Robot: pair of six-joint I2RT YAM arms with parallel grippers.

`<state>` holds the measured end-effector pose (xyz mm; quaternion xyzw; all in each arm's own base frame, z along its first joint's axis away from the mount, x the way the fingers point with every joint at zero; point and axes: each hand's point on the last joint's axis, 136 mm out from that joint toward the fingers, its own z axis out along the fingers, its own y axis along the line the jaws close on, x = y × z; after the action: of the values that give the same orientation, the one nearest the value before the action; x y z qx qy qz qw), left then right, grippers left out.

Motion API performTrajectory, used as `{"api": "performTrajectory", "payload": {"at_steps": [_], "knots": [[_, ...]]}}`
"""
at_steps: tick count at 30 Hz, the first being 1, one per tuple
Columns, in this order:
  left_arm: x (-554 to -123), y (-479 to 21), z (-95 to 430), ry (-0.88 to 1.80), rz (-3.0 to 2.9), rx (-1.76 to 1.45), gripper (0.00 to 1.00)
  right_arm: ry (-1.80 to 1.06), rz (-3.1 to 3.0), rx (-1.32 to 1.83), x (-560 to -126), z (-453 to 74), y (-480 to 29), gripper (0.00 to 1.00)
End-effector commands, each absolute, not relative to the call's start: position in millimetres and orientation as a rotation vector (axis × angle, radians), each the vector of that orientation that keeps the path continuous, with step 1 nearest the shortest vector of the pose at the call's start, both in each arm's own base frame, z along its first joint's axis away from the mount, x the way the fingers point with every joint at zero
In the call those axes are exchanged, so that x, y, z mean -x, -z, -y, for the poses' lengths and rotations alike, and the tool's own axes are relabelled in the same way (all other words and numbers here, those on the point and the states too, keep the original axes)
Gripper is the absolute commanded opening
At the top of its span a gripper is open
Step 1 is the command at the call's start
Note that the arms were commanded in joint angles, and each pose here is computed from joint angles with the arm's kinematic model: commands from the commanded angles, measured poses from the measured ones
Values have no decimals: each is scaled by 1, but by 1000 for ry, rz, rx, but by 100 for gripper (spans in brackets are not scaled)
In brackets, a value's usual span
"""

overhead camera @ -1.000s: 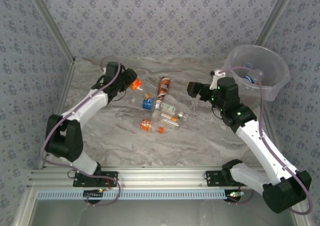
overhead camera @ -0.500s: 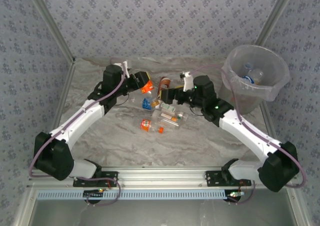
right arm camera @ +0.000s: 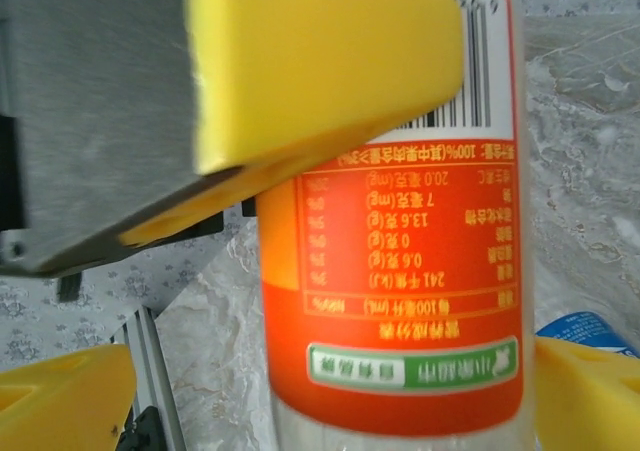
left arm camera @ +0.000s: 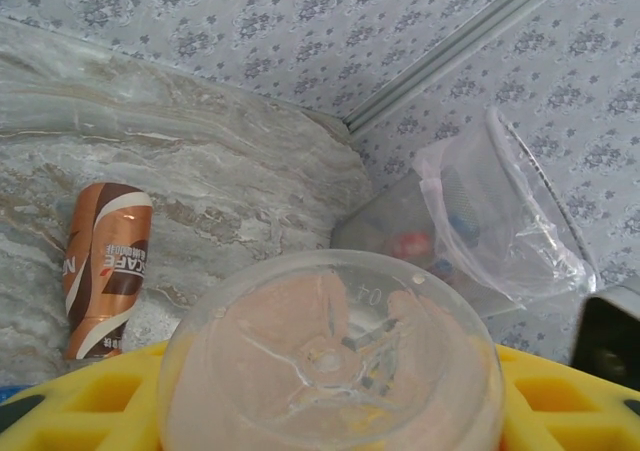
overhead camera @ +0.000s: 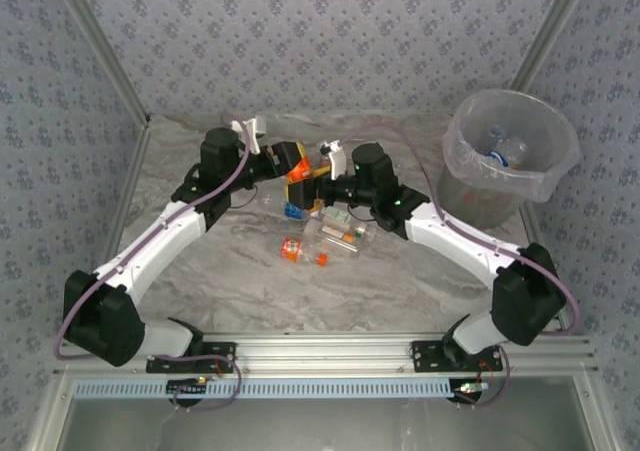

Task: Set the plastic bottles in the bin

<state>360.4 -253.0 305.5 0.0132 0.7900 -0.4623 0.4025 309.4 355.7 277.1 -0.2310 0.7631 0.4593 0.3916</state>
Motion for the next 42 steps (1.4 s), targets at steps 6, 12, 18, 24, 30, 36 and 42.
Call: {"api": "performTrajectory", "payload": {"at_steps": [6, 12, 18, 24, 30, 36, 42], "knots": [[-350, -334, 264, 1253, -1896, -130, 42, -1185, -1913, 617, -315, -371, -284, 83], [-350, -332, 264, 1256, -1899, -130, 43, -1160, -1892, 618, -313, -366, -288, 64], [-351, -329, 264, 1254, -1929, -105, 54, -1106, -1905, 600, -314, -358, -286, 52], [-347, -338, 265, 1283, -1931, -109, 86, -1077, -1910, 594, -315, -354, -285, 49], [-335, -362, 252, 1241, -1867, -115, 100, -972, -1981, 574, -319, -341, -270, 48], [-342, -359, 190, 923, -1772, 115, 100, -738, -2065, 594, -320, -299, -264, 48], [-345, -325, 139, 635, -1808, 280, 99, -494, -2046, 578, -323, -239, -304, 49]]}}
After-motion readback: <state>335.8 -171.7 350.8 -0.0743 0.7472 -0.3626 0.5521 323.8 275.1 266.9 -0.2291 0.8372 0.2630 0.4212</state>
